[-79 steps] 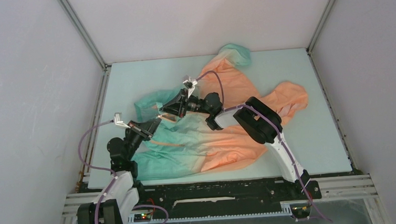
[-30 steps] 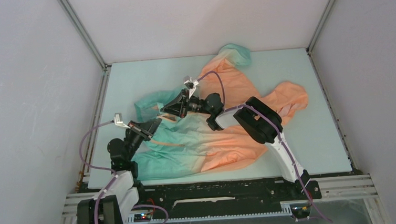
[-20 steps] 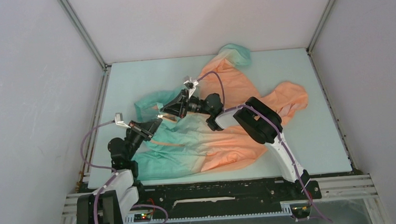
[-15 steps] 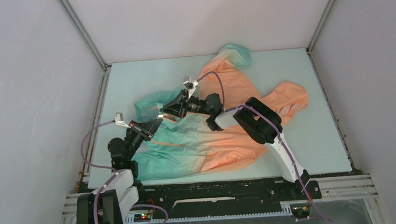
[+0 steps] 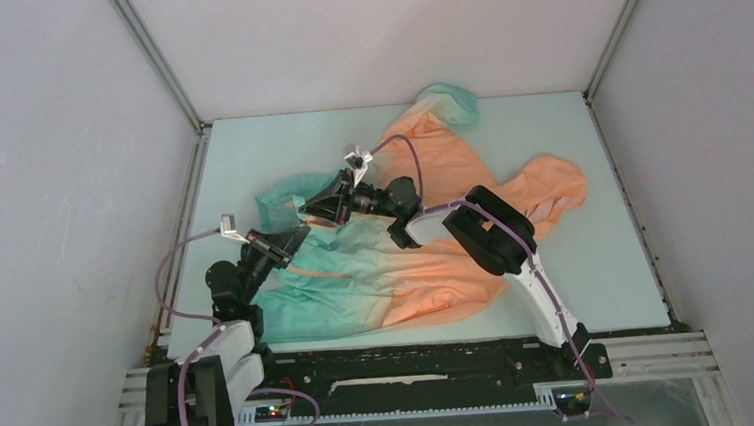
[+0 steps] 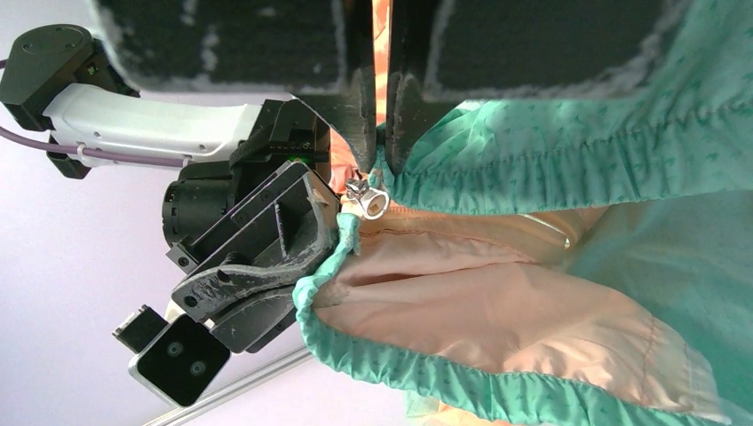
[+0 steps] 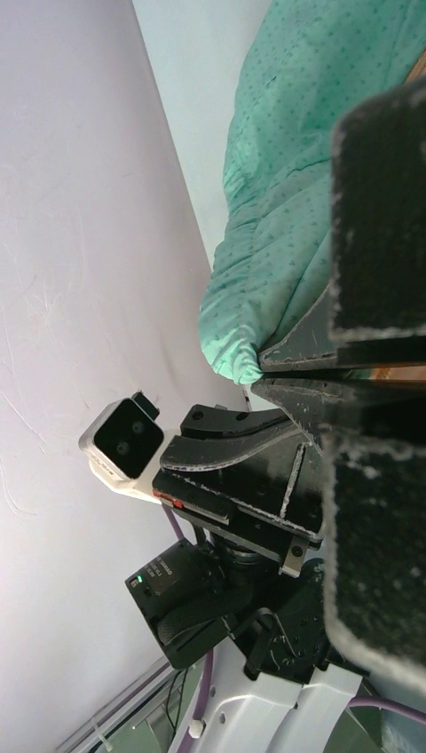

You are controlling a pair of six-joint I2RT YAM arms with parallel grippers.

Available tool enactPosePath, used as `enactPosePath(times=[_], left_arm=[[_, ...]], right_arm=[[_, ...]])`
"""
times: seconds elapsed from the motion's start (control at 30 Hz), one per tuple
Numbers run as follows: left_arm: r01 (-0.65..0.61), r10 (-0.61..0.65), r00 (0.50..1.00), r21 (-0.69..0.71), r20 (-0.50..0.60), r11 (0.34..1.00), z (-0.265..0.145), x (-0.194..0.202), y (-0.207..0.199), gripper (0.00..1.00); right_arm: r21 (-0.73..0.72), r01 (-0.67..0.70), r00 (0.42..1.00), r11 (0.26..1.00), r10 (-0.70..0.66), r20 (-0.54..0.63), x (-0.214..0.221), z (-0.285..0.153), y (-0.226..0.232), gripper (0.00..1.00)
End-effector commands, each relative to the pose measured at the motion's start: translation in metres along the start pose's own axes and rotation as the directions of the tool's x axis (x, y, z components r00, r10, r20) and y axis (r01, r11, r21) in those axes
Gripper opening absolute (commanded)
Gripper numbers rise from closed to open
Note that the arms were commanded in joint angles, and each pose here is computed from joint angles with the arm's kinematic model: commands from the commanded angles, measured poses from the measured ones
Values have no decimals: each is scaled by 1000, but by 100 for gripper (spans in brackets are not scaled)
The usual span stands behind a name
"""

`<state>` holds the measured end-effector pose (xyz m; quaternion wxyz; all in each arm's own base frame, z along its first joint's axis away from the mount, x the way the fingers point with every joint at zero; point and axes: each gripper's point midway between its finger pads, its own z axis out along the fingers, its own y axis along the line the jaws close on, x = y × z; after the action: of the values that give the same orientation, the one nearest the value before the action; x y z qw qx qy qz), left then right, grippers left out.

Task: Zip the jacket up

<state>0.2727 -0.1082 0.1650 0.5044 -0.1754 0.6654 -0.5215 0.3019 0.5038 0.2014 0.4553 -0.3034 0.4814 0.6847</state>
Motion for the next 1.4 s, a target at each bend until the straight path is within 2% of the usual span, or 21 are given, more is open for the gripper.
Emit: enactPosePath(times=[0.0, 0.93, 1.37], left_arm=[[-16, 17, 1000, 38, -21, 999, -2, 3, -8, 0], [-107, 106, 994, 49, 22, 993, -4, 1, -18, 0], [-197, 198, 980, -116, -3, 974, -6, 3, 10, 0]], right_arm=[[-67, 64, 996, 996, -60, 60, -28, 19, 19, 0], [48, 6, 999, 999, -8, 43, -23, 35, -3, 0], [20, -28, 999, 999, 27, 27, -28, 53, 8, 0]])
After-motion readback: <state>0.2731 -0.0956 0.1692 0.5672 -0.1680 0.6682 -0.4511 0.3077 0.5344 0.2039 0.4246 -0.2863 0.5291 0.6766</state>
